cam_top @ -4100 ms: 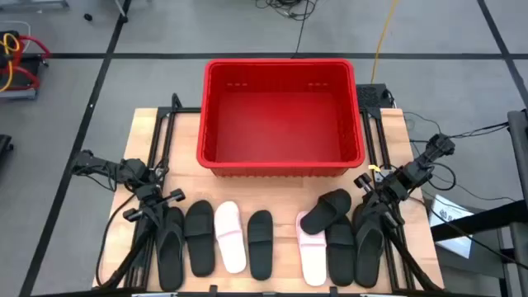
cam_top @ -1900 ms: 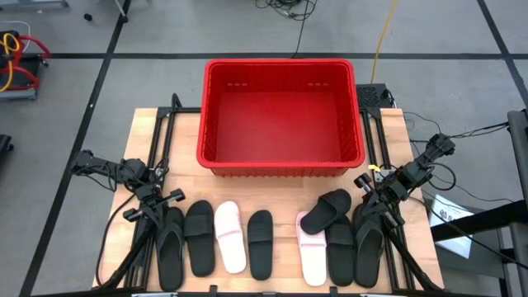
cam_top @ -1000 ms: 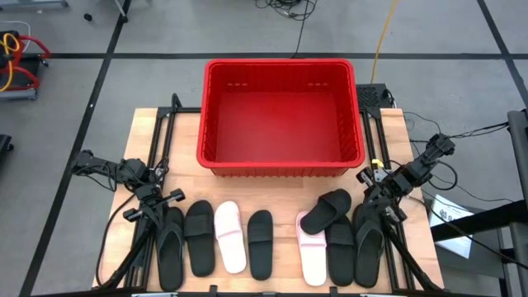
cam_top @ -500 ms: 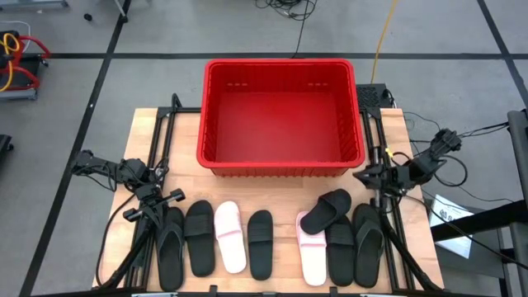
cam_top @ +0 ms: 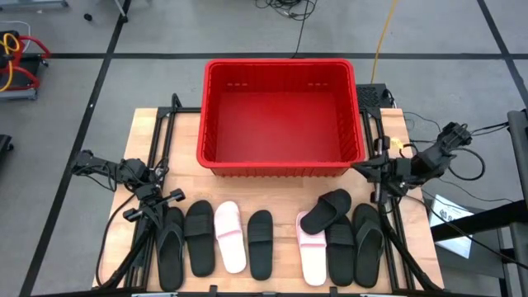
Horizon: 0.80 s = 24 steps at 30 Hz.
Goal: Pick and place slides into bin
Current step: Put the black slide into the red container
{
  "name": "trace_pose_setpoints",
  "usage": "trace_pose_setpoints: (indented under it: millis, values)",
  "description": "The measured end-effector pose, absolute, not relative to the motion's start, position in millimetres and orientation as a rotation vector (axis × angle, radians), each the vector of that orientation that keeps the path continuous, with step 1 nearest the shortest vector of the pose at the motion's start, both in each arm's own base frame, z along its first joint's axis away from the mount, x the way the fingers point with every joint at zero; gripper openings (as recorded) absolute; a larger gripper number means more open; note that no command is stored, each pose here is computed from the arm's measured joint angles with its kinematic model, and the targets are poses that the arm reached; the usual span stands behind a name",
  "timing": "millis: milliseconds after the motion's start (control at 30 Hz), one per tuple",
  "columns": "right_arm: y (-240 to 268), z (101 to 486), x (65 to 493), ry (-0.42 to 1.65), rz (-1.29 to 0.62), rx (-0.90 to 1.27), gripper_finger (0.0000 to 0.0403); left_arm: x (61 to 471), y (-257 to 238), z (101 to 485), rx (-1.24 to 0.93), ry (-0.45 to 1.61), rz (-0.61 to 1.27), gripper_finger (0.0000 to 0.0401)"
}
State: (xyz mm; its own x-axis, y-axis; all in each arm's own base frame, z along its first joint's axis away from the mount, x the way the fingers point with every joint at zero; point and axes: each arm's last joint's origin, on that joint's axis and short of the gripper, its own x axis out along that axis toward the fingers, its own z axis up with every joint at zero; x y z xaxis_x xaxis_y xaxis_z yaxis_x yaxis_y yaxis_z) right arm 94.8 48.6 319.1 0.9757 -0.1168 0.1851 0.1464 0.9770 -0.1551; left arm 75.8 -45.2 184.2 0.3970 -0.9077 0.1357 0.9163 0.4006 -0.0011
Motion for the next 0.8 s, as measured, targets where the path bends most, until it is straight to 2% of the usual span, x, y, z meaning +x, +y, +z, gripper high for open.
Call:
trace_pose_setpoints:
  millis: [133, 300, 433, 500, 667, 800]
  values:
    - [52.7, 314.9, 103.3, -0.108, -0.211, -0.075, 0.0, 75.8, -45.2, 184.4, -0.074, -0.125, -1.156, 0.0008]
    - [59.3, 309.9, 112.0, -0.08, -0.211, -0.026, 0.0, 76.8, -43.8, 189.0, -0.082, -0.176, -1.081, 0.0008]
    - [61.2, 307.2, 115.7, -0.059, -0.259, -0.041, 0.0, 79.1, -40.4, 195.1, -0.005, -0.297, -0.915, 0.0008]
    - [61.5, 306.7, 116.4, -0.055, -0.263, -0.044, 0.0, 81.0, -37.1, 198.0, -0.073, -0.306, -0.802, 0.0008]
    - [61.6, 307.1, 116.4, -0.058, -0.262, -0.041, 0.0, 86.8, -29.8, 195.6, -0.415, -0.174, -0.615, 0.0008]
    - [61.7, 307.1, 116.4, -0.059, -0.258, -0.041, 0.0, 84.1, -27.4, 207.4, -0.456, -0.138, -0.596, 0.0008]
